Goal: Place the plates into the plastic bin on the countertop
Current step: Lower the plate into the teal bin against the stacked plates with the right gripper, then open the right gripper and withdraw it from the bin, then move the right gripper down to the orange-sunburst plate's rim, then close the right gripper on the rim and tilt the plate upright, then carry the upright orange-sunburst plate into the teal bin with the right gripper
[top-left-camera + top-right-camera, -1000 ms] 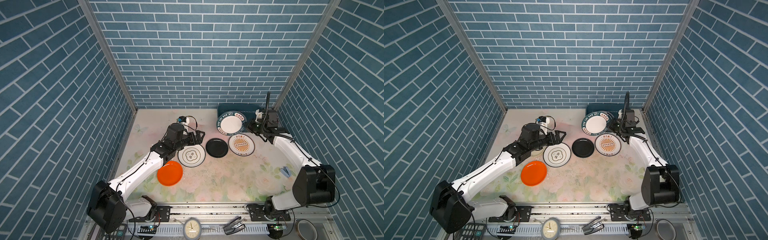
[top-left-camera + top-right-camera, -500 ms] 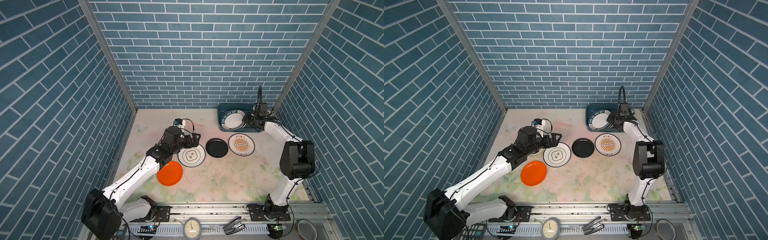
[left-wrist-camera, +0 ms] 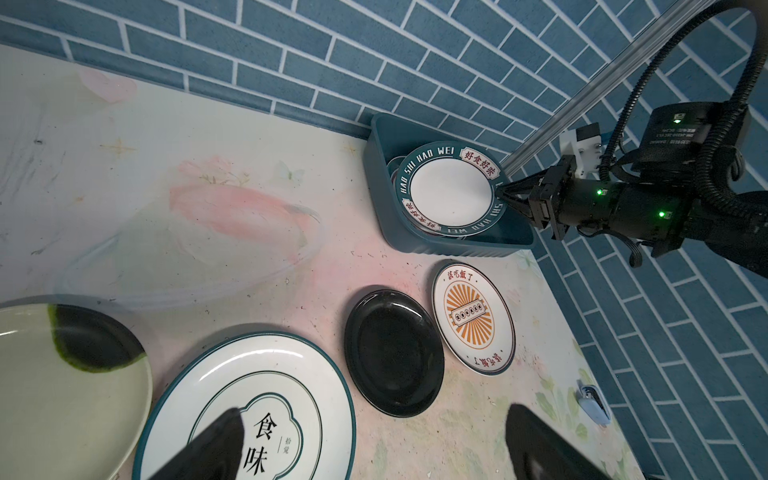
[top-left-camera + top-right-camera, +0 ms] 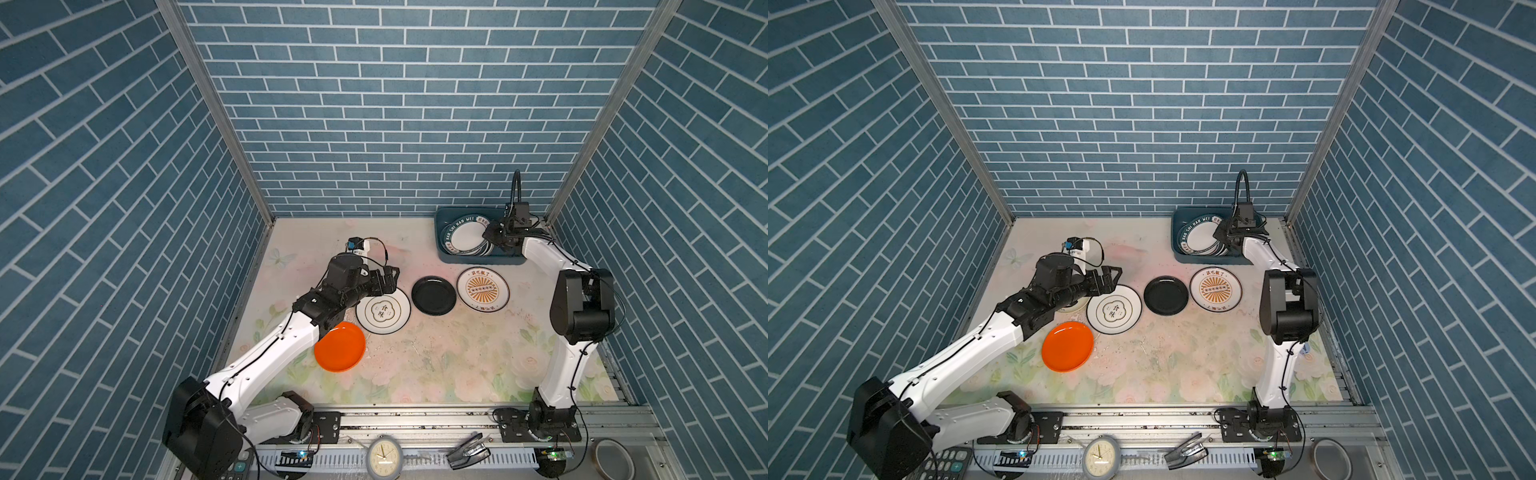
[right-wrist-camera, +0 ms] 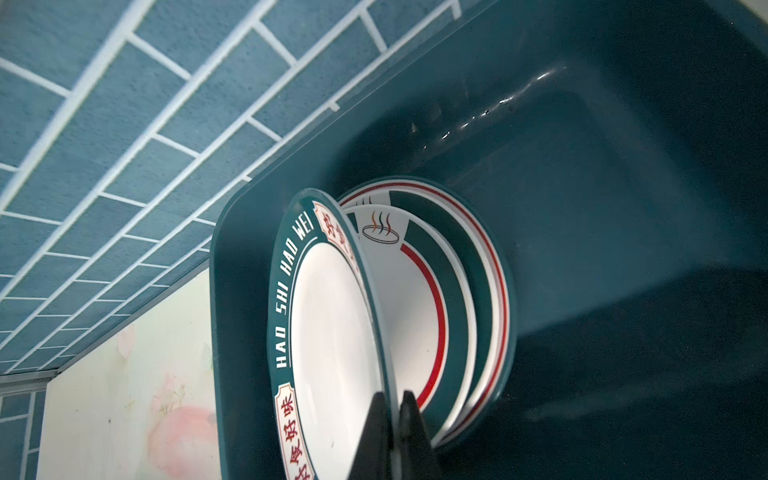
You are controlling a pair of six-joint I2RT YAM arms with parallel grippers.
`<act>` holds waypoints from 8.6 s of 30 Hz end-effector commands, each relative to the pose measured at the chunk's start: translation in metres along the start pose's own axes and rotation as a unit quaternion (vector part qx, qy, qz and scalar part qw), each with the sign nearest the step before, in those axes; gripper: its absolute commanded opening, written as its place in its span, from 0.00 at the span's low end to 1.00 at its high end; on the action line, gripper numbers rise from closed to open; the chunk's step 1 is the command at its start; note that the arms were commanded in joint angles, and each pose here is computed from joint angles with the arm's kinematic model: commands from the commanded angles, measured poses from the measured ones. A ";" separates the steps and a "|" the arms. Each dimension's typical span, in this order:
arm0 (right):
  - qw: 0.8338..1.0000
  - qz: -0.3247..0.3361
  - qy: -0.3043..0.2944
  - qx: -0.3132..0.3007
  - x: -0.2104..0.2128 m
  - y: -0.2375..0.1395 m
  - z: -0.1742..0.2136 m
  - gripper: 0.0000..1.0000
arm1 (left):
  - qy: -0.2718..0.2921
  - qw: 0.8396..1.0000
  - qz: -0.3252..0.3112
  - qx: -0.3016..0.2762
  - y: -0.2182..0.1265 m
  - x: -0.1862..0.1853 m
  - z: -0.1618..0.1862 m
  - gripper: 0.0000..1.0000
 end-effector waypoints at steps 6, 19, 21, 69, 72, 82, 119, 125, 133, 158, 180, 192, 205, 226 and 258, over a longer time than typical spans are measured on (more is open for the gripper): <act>1.000 -0.018 0.003 -0.008 0.001 0.012 -0.009 0.00 | -0.003 1.000 -0.001 0.011 0.006 0.002 0.002 1.00; 0.998 0.058 -0.013 -0.030 -0.016 0.005 -0.007 0.00 | 0.001 1.000 -0.010 0.018 0.011 0.003 0.001 0.99; 0.997 0.069 -0.017 -0.033 -0.019 0.003 -0.007 0.00 | 0.000 1.000 -0.010 0.020 0.012 0.003 0.001 1.00; 0.996 -0.080 0.031 0.017 -0.037 -0.117 0.009 0.60 | 0.002 1.000 0.002 0.019 0.006 -0.001 -0.004 0.99; 0.994 -0.095 0.044 0.016 -0.044 -0.136 0.021 0.68 | -0.001 1.000 0.003 0.017 0.002 0.000 -0.005 1.00; 0.989 -0.118 0.084 0.019 -0.073 -0.181 0.080 0.87 | -0.005 1.000 -0.001 0.018 -0.005 0.007 0.001 1.00; 0.970 -0.123 0.192 0.088 -0.144 -0.133 0.178 0.83 | -0.075 0.996 0.035 0.036 0.021 0.025 0.012 1.00; 0.965 -0.131 0.208 0.094 -0.149 -0.117 0.181 0.78 | -0.080 0.995 0.032 0.042 0.025 0.026 0.014 1.00; 0.963 -0.128 0.223 0.081 -0.155 -0.099 0.180 0.75 | -0.079 0.995 0.029 0.048 0.028 0.026 0.012 1.00; 0.969 -0.055 0.234 0.065 -0.178 -0.083 0.189 0.11 | -0.072 0.995 0.015 0.064 0.034 0.024 0.005 1.00; 0.970 -0.060 0.234 0.027 -0.169 -0.121 0.172 0.00 | -0.086 0.994 0.019 0.068 0.039 0.025 0.008 1.00; 0.979 -0.056 0.198 -0.012 -0.149 -0.178 0.160 0.00 | -0.094 0.993 0.048 0.056 0.044 0.025 0.014 1.00; 0.986 -0.093 0.138 0.015 -0.103 -0.215 0.118 0.00 | -0.088 0.991 0.089 0.054 0.035 0.028 0.035 1.00; 0.987 -0.116 0.097 -0.049 -0.051 -0.182 0.012 0.00 | -0.023 0.993 0.111 0.028 0.037 0.035 0.053 1.00; 0.992 -0.098 0.080 0.021 -0.004 -0.040 -0.017 0.00 | 0.000 0.994 0.112 0.011 0.033 0.039 0.061 1.00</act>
Point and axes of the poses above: each gripper's point midway between its finger pads, its own y axis out along the fingers, its own x axis along the line the jaws close on, z = x × y, the point moved 10 cm from there along -y, back along the fingers, and after that the axes turned 6 degrees about y, right-handed, at the moved point
